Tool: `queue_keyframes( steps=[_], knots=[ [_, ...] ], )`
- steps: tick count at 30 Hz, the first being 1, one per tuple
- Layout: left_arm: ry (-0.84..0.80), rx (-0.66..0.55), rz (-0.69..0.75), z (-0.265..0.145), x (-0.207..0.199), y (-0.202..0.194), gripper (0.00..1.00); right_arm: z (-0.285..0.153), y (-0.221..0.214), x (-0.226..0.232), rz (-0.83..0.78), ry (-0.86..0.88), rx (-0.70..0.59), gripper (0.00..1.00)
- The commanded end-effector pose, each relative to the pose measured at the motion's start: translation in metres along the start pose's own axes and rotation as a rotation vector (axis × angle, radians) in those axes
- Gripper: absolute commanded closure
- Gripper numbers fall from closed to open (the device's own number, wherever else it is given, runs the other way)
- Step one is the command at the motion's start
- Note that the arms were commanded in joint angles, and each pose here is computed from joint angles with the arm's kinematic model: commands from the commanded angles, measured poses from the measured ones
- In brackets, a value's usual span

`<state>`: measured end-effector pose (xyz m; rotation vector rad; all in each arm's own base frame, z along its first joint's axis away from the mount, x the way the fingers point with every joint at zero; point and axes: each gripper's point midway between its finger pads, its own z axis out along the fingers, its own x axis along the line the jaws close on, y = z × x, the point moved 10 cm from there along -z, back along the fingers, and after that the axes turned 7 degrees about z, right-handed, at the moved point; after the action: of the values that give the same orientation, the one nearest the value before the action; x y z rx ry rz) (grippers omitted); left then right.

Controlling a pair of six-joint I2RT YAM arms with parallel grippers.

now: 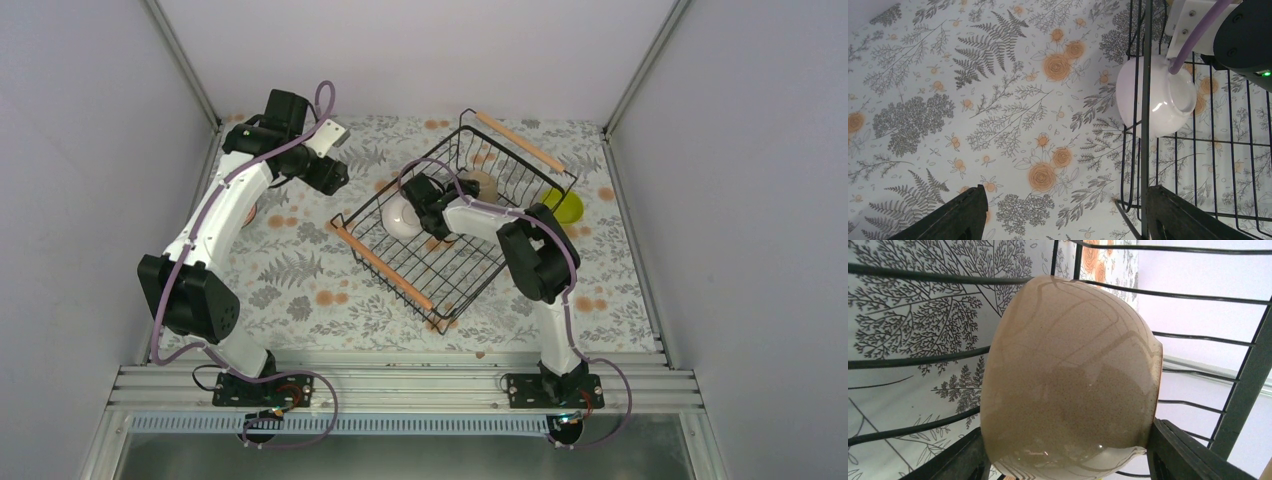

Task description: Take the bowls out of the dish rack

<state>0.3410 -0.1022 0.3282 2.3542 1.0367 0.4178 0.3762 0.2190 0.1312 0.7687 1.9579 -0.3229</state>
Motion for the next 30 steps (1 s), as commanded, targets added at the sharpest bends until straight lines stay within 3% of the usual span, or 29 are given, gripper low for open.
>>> queue_keyframes(
  steps=[1,9,18,30],
  knots=[
    [-0.001,-0.040,0.002,-0.011,-0.003,0.007,0.21,-0.018,0.012,-0.048,0.103,-0.048,-0.060,0.42],
    [0.001,-0.045,0.002,-0.010,-0.002,0.007,0.21,-0.048,0.019,-0.095,0.189,0.060,-0.158,0.41],
    [0.002,-0.053,-0.001,-0.012,-0.003,0.008,0.21,-0.059,0.014,-0.156,0.339,0.293,-0.258,0.42],
    [-0.007,-0.063,-0.005,-0.010,-0.003,0.008,0.21,-0.066,-0.040,-0.261,0.585,0.676,-0.444,0.43]
  ],
)
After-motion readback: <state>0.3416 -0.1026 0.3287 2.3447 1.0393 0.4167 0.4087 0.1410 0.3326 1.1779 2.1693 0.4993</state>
